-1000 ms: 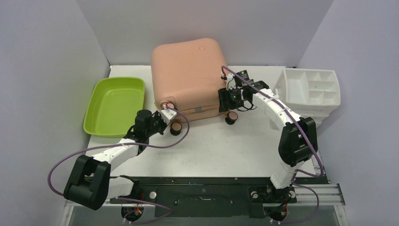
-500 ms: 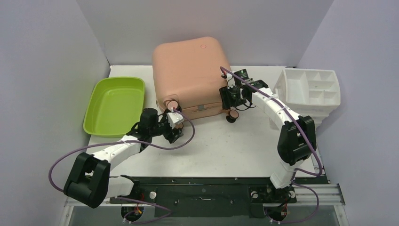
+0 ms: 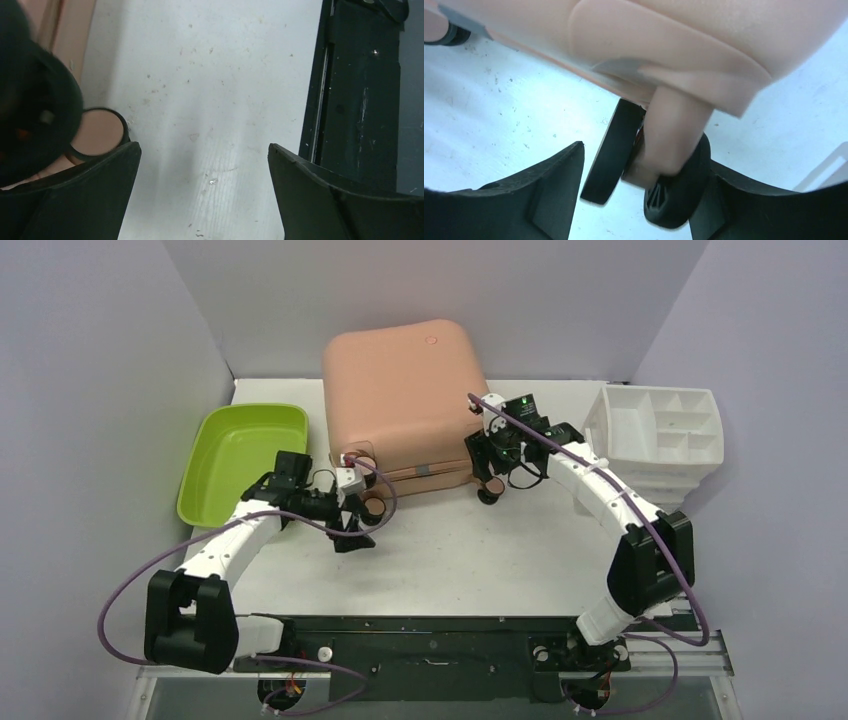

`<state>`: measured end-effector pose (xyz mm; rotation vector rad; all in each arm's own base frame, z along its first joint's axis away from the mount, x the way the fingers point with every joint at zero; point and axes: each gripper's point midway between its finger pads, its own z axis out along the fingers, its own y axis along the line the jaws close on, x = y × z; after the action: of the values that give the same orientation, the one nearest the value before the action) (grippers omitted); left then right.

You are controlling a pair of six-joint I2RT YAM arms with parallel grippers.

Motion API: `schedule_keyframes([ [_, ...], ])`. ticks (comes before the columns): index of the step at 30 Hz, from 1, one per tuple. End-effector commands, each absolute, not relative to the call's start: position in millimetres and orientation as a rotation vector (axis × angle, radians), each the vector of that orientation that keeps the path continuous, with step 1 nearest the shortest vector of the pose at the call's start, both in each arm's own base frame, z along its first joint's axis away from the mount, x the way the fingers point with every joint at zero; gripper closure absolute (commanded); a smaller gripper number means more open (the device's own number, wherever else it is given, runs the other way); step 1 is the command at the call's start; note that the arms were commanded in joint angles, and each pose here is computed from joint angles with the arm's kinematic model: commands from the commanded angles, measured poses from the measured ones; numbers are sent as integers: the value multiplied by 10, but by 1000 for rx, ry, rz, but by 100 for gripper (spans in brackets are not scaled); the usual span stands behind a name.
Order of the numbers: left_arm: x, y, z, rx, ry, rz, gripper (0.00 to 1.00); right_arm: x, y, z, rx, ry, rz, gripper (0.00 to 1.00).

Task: Open, take out, and arrange the luggage
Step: Adjust the luggage at the center of the board.

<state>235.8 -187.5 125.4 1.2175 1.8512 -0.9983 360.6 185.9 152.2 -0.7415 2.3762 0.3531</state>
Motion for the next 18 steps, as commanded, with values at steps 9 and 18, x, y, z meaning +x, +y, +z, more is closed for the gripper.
schedule_keyframes([
  [9,1721,-1689,1878,1583,1572,-1296,4,3521,2010,2178,-755,2081,367,36],
  [18,2323,-1348,2243,1274,1564,-1161,4,2854,2703,2377,-1134,1903,636,36],
])
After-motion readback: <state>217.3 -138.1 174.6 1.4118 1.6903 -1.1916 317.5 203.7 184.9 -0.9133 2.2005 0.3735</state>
